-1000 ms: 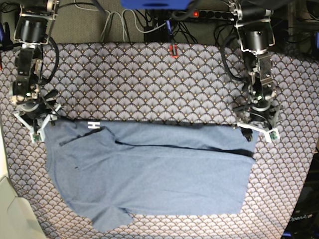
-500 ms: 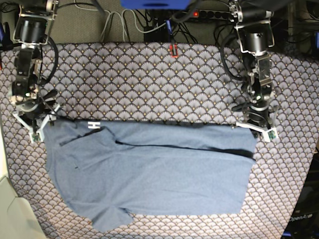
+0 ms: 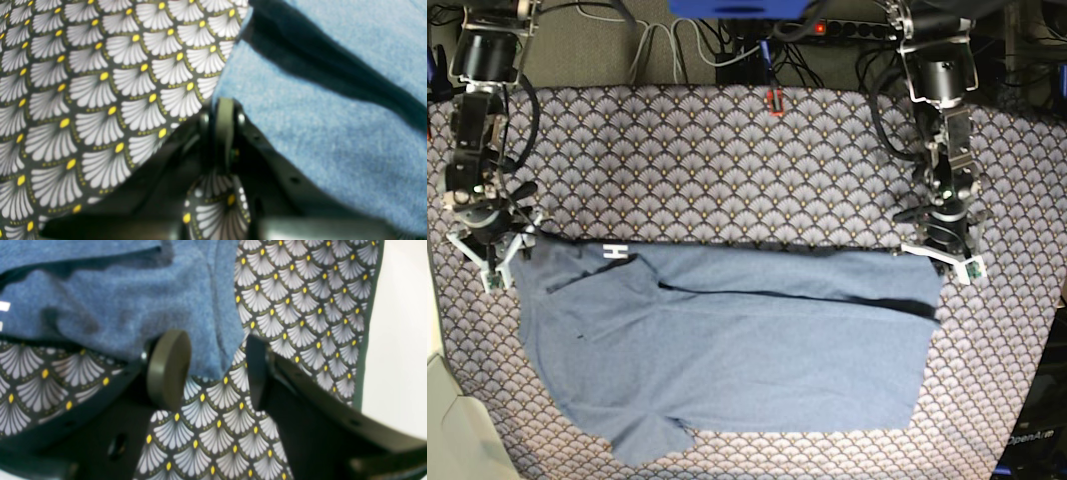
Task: Fold the T-shirt properly
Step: 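Drag the shirt back toward the robot with both grippers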
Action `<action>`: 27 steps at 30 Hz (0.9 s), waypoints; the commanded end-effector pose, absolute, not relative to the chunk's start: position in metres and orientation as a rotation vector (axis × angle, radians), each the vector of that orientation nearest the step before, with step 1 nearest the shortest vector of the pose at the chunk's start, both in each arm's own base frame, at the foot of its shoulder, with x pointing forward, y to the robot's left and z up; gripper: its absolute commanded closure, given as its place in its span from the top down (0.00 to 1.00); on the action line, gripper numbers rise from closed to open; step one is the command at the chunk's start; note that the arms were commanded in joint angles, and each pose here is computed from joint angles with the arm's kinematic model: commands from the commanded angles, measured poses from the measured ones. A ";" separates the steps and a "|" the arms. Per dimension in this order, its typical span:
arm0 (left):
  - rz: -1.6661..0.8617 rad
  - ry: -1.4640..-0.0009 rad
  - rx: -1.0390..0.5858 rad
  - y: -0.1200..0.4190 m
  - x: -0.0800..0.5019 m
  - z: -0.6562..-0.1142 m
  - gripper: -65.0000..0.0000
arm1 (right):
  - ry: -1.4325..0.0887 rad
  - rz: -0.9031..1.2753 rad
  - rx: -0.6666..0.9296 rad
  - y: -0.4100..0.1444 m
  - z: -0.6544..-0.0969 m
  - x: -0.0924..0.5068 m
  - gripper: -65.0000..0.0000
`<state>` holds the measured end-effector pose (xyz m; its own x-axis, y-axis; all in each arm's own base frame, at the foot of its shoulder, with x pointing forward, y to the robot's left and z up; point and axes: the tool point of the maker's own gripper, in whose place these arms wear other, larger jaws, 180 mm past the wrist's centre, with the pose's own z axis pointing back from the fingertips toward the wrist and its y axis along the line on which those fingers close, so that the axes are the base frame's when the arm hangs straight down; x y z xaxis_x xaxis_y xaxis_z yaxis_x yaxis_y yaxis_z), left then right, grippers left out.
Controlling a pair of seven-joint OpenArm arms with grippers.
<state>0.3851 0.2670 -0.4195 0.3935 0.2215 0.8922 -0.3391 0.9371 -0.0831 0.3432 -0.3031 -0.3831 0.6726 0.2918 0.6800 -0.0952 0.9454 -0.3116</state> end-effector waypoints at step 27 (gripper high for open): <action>0.344 -1.151 0.142 0.276 0.385 -0.408 0.01 | -0.767 0.163 -0.230 -0.324 -0.406 0.353 0.07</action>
